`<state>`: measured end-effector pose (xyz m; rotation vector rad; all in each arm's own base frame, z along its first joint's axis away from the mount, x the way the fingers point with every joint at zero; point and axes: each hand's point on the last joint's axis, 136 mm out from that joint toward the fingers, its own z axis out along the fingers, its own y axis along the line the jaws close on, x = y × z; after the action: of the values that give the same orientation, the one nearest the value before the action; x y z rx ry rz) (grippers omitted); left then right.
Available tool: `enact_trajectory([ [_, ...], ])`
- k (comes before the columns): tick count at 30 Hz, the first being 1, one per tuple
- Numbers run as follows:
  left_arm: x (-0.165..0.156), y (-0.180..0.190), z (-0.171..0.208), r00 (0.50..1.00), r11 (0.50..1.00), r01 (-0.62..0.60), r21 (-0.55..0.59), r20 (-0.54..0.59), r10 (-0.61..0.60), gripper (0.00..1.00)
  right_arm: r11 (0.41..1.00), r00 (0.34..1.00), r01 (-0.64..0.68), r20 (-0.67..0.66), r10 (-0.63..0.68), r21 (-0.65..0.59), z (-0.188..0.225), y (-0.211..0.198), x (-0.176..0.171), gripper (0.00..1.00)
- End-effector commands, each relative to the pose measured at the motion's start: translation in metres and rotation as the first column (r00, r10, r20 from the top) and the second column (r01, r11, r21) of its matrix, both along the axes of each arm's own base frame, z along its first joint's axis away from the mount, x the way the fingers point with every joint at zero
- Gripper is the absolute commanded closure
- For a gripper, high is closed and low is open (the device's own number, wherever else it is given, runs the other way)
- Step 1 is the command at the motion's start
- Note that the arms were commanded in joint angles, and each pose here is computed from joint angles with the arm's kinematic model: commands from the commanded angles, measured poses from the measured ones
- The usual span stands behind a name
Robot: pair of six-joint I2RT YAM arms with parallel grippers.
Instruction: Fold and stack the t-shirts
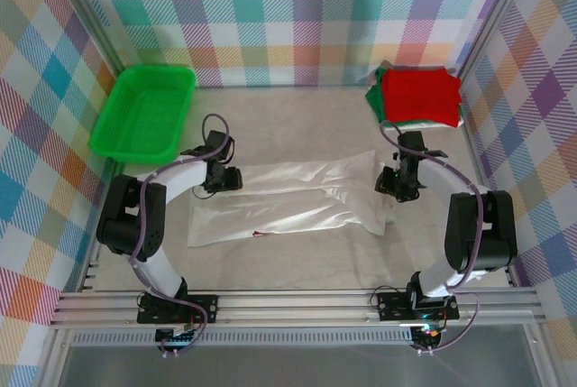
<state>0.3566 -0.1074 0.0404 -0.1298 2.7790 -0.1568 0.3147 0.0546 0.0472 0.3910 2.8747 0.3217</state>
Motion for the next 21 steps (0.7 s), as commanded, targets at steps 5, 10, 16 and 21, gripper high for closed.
enact_trajectory([
  [5, -0.010, -0.034, 0.036, 0.989, 0.989, 0.122, -0.088, 0.090, -0.114, 0.46, 0.992, 0.998, -0.051, 0.026, 0.048, 0.120, -0.008, 0.025, 0.007, 0.68],
  [10, -0.008, -0.031, 0.032, 0.991, 0.991, 0.110, -0.072, 0.080, -0.104, 0.46, 0.990, 0.998, -0.059, 0.028, 0.056, 0.128, -0.010, 0.026, 0.007, 0.87],
  [16, -0.008, -0.032, 0.033, 0.992, 0.992, 0.103, -0.076, 0.075, -0.097, 0.46, 0.994, 0.998, -0.046, 0.051, 0.041, 0.101, 0.011, 0.021, 0.001, 0.93],
  [21, -0.009, -0.027, 0.033, 0.993, 0.994, 0.091, -0.056, 0.079, -0.087, 0.46, 0.988, 0.992, -0.100, 0.088, 0.090, 0.118, 0.034, 0.031, -0.011, 0.96],
])
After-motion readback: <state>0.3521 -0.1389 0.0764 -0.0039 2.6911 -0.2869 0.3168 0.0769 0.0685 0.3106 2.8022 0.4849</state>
